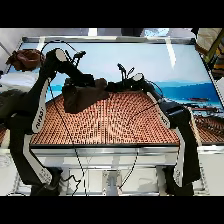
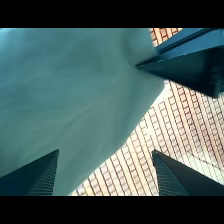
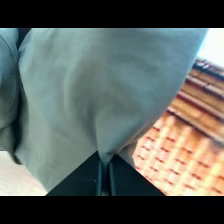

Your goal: Fold the shirts.

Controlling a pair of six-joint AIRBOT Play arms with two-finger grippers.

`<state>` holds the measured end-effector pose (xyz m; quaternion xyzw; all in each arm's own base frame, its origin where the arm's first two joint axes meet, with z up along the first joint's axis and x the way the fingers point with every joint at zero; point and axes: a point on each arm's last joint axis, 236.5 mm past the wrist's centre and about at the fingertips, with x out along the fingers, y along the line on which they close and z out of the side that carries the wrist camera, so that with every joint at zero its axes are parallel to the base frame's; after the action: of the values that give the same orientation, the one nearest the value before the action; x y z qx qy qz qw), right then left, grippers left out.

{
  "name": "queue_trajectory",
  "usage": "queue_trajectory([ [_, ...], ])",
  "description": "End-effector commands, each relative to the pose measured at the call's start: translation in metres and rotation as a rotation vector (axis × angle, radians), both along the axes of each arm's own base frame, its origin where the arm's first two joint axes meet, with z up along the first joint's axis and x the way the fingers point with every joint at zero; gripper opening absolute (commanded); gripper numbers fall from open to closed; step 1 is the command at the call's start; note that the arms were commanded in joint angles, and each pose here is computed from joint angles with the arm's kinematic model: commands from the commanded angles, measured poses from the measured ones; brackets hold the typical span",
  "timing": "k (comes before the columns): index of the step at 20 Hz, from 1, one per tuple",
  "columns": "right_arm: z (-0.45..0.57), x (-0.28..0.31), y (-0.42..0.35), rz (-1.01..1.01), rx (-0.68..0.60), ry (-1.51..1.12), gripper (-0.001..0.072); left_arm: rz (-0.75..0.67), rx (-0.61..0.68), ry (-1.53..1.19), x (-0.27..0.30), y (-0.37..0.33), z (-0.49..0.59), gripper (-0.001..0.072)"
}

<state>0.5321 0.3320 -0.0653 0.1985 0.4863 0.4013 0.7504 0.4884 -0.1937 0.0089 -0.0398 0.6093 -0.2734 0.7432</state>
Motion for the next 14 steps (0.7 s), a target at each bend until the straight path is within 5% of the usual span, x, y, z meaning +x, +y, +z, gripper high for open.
queue_trajectory([
  [1, 0.025, 0.022, -0.053, -0.025, -0.173, -0.136, 0.0021, 0.003, 0.000, -0.007, 0.002, 0.000, 0.000, 0.0641],
  [9, 0.154, 0.061, -0.284, -0.399, -0.460, -0.311, 0.0021, 0.004, -0.006, 0.000, 0.000, -0.001, 0.000, 0.0641],
  [14, 0.150, 0.001, -0.482, -0.675, -0.800, -0.103, 0.0021, 0.003, -0.009, 0.002, 0.000, -0.002, 0.001, 0.0641],
])
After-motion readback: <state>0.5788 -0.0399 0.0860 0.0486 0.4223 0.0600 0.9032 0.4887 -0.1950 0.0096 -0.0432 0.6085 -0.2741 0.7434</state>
